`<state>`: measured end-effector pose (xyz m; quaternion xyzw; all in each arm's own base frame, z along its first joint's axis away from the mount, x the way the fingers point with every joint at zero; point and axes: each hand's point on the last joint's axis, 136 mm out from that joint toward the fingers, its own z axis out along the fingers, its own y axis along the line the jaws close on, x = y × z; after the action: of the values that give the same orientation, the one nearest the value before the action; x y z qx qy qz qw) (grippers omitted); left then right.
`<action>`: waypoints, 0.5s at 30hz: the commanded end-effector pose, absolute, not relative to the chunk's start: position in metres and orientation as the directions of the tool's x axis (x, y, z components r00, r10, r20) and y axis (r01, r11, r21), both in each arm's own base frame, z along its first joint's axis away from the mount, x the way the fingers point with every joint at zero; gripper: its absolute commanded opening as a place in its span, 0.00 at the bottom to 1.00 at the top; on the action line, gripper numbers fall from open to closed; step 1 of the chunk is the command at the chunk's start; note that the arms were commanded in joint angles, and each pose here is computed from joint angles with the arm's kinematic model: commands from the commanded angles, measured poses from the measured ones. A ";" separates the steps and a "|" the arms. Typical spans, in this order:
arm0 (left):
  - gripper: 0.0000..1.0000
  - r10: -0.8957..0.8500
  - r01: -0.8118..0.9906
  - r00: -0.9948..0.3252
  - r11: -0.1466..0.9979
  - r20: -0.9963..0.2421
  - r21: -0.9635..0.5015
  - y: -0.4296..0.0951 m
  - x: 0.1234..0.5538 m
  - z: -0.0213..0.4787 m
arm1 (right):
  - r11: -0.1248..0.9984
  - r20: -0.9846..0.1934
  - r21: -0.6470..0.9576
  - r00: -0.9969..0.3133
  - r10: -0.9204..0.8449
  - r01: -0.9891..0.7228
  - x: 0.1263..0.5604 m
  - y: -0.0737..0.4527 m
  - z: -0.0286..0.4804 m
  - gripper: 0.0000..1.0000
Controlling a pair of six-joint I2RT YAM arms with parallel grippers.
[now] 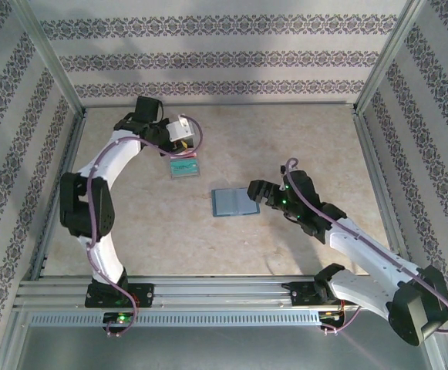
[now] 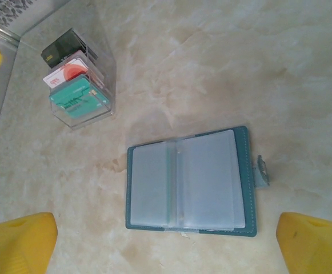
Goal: Take the credit cards out of the card holder
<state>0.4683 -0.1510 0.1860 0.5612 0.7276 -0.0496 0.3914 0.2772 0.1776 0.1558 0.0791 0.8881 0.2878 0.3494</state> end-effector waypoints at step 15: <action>0.99 0.214 0.362 -0.251 0.925 -0.944 0.113 -0.102 0.428 0.291 | 0.955 -0.578 0.281 -0.811 0.086 -0.099 0.284 0.207 0.138 0.81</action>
<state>0.4214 -0.1185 0.2568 0.3092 0.7950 -0.0582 0.5187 0.2842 0.2092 0.1406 0.0120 0.9293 0.1927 0.3147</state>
